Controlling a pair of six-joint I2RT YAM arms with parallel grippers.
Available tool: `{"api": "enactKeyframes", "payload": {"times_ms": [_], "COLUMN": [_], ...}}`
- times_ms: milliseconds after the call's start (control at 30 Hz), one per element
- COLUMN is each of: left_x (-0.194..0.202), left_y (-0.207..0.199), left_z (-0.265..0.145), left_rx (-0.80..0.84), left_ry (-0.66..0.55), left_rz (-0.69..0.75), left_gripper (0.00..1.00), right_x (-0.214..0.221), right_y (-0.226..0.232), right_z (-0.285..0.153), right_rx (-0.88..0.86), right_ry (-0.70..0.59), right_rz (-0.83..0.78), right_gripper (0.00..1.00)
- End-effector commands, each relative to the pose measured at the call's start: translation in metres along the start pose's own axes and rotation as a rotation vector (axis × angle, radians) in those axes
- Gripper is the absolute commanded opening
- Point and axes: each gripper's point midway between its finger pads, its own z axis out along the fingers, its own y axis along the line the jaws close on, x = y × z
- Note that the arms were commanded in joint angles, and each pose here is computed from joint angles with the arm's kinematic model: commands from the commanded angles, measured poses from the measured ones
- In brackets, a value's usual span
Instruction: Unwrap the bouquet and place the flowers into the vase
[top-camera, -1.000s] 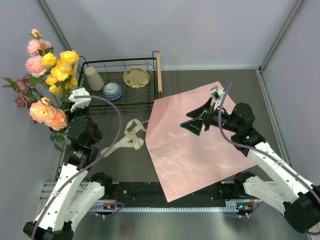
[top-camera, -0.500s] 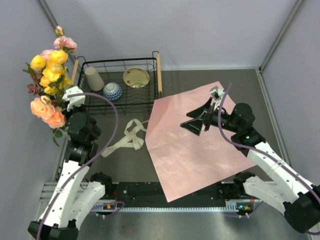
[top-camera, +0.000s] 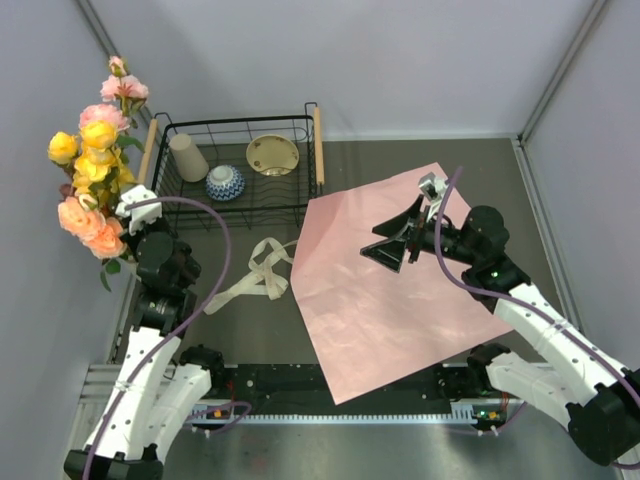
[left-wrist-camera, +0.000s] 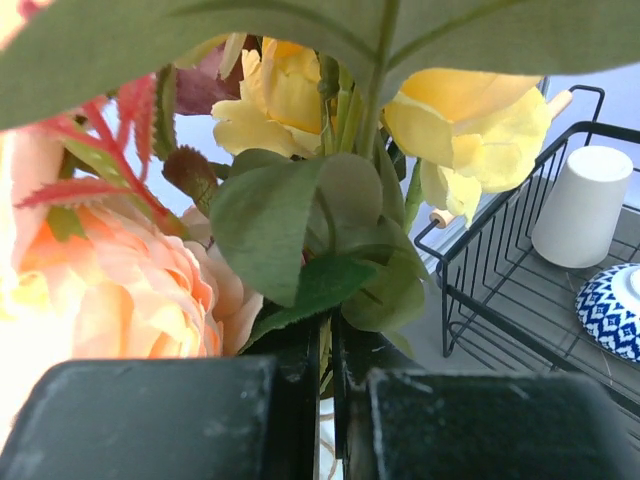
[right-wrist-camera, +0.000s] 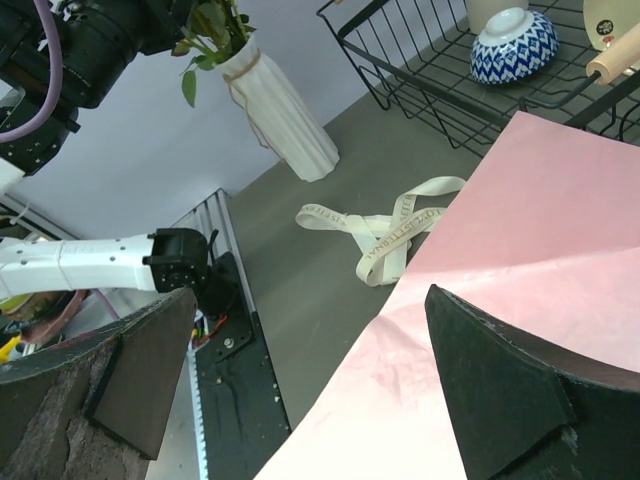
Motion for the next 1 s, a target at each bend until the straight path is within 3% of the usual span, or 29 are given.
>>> {"api": "enactKeyframes", "payload": {"times_ms": [0,100,267,500,767,967], "left_x": [0.022,0.014,0.002,-0.008,-0.013,-0.026], "left_y": [0.009,0.010,0.004,-0.002,0.010,0.015], "left_z": [-0.003,-0.002,-0.006,-0.017,-0.021,-0.023], "left_rx": [-0.059,-0.058,0.016,0.132,0.104,0.110], "left_ry": [0.054,0.055,0.077,0.089,0.081,0.061], "left_rz": [0.010,-0.013,-0.054,-0.098,-0.112,-0.143], "left_gripper": [0.00,0.02,0.35,0.59,0.57,0.62], "right_x": [-0.008,-0.008,-0.009,-0.008,-0.011,-0.010], "right_y": [0.005,0.005,0.005,0.004,0.005,0.005], "right_z": [0.001,0.003,0.004,0.008,0.011,0.010], "right_rx": [-0.033,-0.036,-0.039,-0.048,-0.064,-0.064], "right_ry": [-0.026,-0.025,-0.027,-0.024,-0.024,-0.023], "right_rz": [-0.043,-0.036,-0.027,-0.011,0.003,0.009], "right_gripper": [0.99,0.99,0.99,0.99,0.99,0.99]}}
